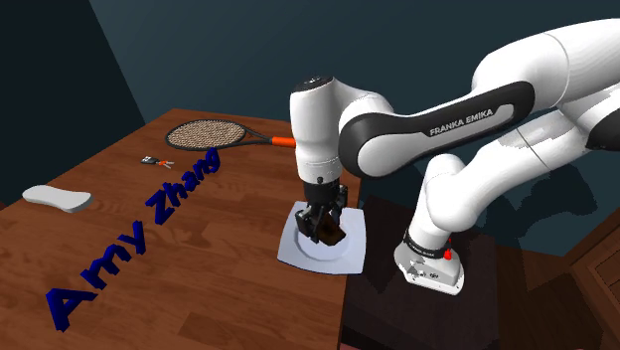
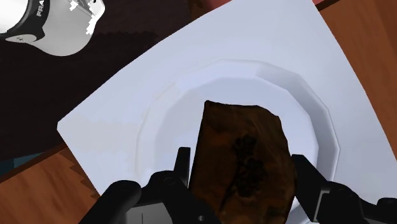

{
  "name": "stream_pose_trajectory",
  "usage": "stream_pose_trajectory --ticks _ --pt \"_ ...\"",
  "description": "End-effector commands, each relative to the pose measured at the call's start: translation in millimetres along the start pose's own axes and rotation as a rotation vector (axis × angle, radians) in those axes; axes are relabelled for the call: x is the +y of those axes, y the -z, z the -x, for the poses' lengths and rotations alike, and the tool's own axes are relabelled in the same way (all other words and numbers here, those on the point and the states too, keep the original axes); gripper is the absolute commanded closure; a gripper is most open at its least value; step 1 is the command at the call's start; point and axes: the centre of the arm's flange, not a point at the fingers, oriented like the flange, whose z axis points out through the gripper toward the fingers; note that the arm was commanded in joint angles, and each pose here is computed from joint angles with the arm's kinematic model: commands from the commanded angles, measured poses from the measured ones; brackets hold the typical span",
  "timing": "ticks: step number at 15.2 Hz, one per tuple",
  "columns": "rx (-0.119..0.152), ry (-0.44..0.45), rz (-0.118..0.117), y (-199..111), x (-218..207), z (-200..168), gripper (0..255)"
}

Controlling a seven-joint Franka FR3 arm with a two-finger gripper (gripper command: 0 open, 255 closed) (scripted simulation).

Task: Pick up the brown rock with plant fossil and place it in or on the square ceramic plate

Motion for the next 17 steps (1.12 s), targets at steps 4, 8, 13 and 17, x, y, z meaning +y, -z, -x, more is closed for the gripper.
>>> stream_pose_trajectory --ticks 4,8,13,17 --pt "0.0 0.0 0.0 -2.9 -0.3 -0.4 255" --pt "0.0 0.0 0.0 -2.9 -0.3 -0.4 0" --pt "0.0 0.0 0.0 10.3 -0.3 -0.4 0" --pt "0.0 0.0 0.0 47.1 -0.3 -0.4 0"
